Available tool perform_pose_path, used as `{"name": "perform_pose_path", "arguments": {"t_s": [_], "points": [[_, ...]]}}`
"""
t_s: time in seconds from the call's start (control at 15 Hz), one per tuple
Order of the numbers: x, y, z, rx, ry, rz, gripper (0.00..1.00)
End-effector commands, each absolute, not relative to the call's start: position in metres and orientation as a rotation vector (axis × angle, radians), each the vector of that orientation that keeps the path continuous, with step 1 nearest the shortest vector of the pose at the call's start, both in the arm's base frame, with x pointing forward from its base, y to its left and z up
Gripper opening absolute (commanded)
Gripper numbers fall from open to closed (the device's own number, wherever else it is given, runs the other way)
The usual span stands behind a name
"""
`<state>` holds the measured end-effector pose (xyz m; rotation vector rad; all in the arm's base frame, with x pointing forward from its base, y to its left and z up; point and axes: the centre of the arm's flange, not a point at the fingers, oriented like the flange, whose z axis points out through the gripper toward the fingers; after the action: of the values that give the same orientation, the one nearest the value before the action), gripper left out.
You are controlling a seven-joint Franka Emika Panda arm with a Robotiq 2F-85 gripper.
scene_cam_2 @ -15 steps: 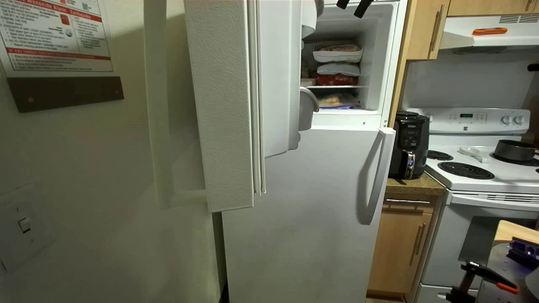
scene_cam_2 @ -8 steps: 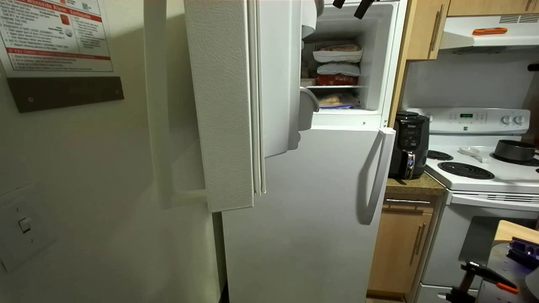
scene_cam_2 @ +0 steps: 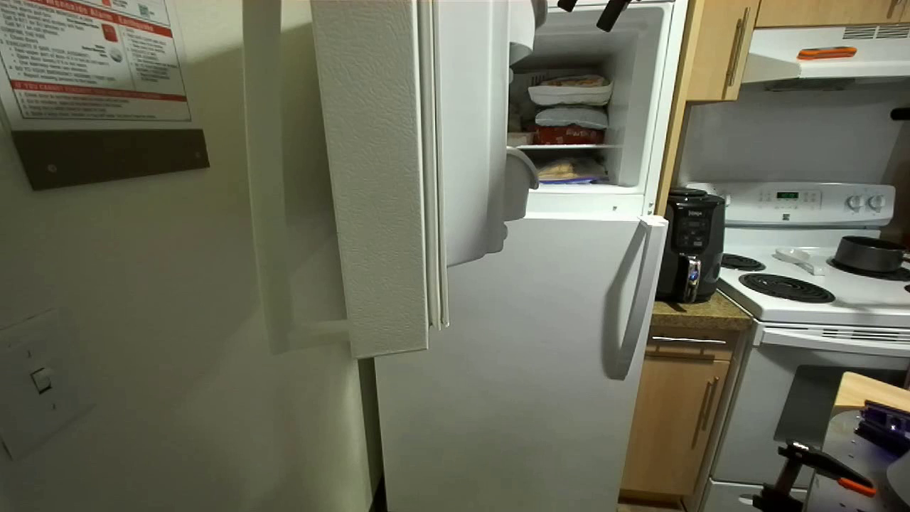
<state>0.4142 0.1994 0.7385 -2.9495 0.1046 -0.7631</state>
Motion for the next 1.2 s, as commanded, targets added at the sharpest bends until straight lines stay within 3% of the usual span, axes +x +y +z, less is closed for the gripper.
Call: {"name": "perform_pose_path", "arguments": {"t_s": [0.0,1.13], "points": [[0.410,0.201,0.735,-2.954,0.166,-0.805,1.00],[0.412,0.221,0.725,-2.900,0.234,-0.869,1.00]]}}
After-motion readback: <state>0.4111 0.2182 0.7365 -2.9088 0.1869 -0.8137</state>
